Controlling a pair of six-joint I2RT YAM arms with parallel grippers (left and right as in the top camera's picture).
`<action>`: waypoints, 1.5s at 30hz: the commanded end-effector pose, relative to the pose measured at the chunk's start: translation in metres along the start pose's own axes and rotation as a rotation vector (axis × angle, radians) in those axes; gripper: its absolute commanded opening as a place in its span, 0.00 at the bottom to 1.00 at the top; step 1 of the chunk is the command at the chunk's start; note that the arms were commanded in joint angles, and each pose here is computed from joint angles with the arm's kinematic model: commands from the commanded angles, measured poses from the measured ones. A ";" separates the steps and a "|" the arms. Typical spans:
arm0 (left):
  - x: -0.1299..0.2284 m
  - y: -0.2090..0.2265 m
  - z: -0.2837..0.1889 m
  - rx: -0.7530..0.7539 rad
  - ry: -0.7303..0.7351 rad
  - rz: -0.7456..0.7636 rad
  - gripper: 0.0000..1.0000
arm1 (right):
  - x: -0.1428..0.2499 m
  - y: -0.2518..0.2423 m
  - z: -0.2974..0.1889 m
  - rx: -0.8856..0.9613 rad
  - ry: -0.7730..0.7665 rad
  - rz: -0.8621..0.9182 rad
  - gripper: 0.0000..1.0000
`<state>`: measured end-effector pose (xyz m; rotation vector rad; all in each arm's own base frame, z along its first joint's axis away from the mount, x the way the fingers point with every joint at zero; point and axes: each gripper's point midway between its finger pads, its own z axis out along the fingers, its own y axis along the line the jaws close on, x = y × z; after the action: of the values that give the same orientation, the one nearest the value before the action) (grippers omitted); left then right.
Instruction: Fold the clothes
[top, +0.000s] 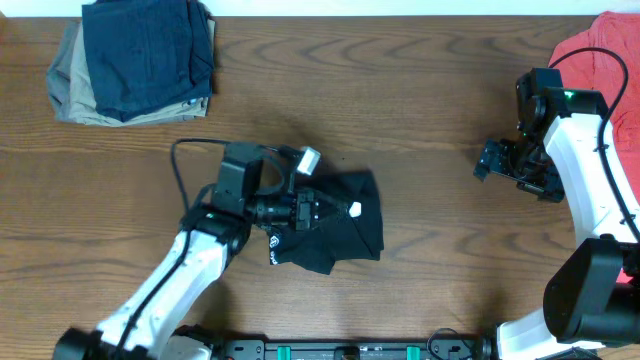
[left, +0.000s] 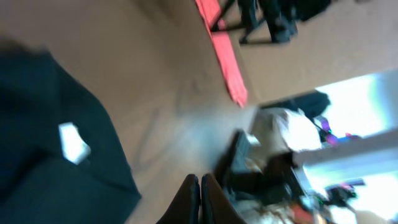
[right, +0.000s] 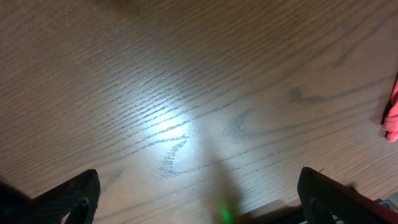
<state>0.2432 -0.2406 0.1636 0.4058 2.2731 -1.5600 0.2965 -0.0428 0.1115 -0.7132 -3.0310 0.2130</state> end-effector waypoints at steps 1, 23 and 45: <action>-0.022 0.026 -0.005 -0.167 -0.111 -0.012 0.06 | -0.003 0.000 -0.002 0.007 -0.011 -0.012 0.99; 0.022 0.190 0.026 -0.353 -0.011 -0.315 0.06 | -0.003 0.001 -0.002 0.007 -0.011 -0.012 0.99; 0.021 0.060 -0.009 -0.129 0.061 -0.345 0.06 | -0.003 0.000 -0.002 0.007 -0.011 -0.012 0.99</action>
<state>0.2625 -0.2116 0.1176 0.0049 2.5239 -1.5499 0.2964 -0.0428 0.1116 -0.7131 -3.0307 0.2131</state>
